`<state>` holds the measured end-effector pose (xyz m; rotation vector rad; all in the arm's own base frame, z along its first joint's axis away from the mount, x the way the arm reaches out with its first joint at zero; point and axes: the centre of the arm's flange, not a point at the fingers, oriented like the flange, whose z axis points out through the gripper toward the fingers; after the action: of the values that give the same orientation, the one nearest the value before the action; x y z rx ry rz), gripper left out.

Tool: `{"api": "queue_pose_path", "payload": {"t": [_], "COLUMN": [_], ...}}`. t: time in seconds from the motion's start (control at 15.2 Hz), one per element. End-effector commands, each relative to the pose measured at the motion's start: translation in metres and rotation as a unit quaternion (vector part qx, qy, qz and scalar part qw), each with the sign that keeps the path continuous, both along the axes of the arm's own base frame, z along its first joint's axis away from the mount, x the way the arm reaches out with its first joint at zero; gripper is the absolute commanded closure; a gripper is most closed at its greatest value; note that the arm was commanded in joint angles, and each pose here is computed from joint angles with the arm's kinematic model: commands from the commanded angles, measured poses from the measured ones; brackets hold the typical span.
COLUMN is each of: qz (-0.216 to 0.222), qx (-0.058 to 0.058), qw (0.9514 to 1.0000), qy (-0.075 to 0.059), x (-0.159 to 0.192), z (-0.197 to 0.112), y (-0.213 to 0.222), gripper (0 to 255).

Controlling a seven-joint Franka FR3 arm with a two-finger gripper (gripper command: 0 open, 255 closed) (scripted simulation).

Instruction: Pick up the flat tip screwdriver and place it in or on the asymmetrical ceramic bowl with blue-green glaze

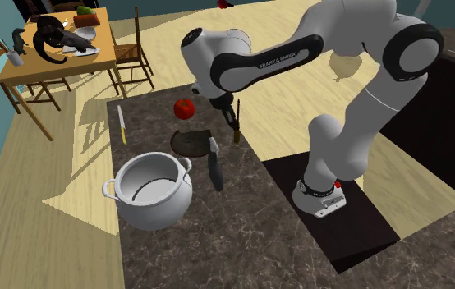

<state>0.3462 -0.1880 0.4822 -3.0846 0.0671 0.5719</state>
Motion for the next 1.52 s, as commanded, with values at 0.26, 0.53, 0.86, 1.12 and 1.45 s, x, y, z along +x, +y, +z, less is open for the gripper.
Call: {"api": "queue_pose_path", "payload": {"t": [0.26,0.53,0.86,1.12,1.45], "qz": [0.000,0.000,0.000,0.000,0.000], "qx": [0.000,0.000,0.000,0.000,0.000], "qw": [1.0000,1.0000,1.0000,1.0000,1.0000], "qy": [0.000,0.000,0.000,0.000,0.000], "x": [0.065,0.107,0.161,0.161,0.161], "z": [-0.002,-0.003,-0.005,-0.026,-0.053], "y": [-0.048,-0.081,-0.124,-0.124,-0.124], "gripper": [255,255,255,255,255]}}
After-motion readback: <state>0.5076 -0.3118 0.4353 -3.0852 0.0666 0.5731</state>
